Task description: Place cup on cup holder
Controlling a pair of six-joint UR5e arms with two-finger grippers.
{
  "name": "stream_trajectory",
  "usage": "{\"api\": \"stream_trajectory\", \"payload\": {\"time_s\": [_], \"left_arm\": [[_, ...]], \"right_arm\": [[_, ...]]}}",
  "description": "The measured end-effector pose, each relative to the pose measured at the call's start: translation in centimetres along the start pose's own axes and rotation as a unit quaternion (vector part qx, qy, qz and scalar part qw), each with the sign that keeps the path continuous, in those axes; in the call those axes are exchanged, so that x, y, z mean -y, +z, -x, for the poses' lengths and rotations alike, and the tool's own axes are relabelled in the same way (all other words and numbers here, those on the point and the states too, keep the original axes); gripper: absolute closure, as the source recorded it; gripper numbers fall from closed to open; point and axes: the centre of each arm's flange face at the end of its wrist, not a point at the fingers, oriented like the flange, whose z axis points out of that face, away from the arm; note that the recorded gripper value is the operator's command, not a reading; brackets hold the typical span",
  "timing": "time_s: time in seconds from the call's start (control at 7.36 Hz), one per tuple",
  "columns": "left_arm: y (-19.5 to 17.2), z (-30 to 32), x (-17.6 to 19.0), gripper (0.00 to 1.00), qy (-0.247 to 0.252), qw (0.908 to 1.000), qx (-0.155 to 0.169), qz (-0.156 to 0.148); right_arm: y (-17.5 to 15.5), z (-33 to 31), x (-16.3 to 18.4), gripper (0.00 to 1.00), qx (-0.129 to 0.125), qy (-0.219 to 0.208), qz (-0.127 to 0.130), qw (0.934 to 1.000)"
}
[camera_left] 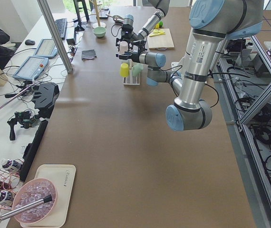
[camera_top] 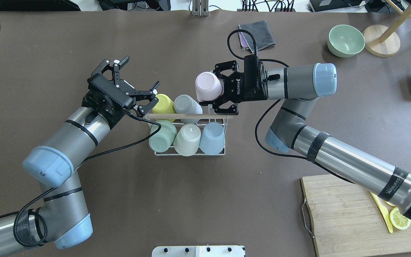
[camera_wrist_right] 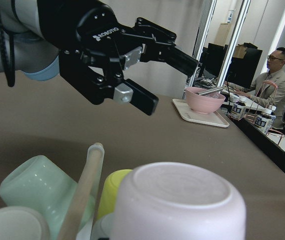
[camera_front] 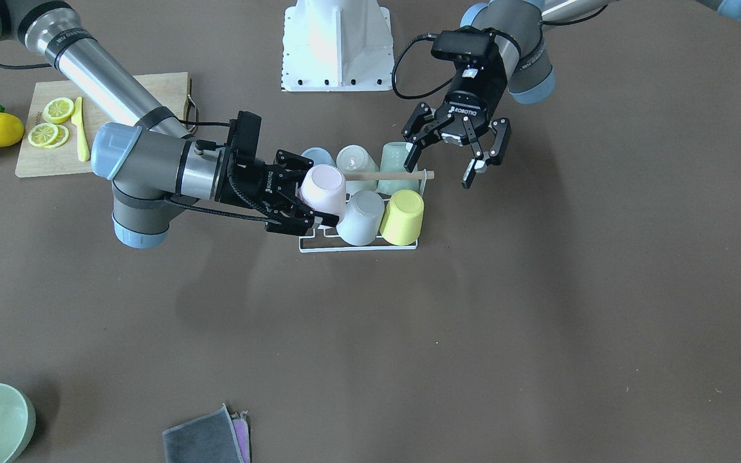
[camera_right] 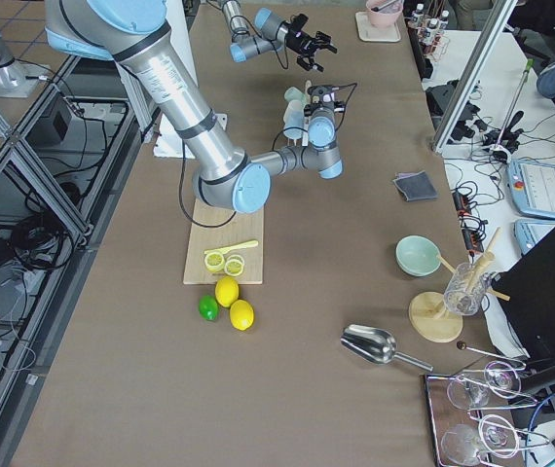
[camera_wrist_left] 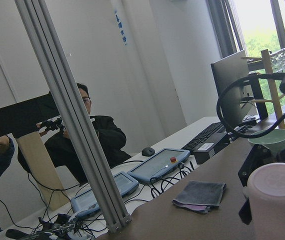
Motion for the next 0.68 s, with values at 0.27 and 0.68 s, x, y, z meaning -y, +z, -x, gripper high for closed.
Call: {"api": "stream_trajectory", "payload": {"time_s": [0.27, 0.68], "left_arm": [[4.0, 1.3, 3.1, 0.02, 0.022, 0.9978, 0.020, 0.059], [6.8, 14.8, 2.8, 0.02, -0.007, 0.9903, 0.030, 0.135]], "right_arm": [[-0.3, -0.2, 0.2, 1.00, 0.015, 0.000, 0.002, 0.9999], [-0.3, -0.2, 0.5, 1.00, 0.028, -0.001, 0.001, 0.9996]]}}
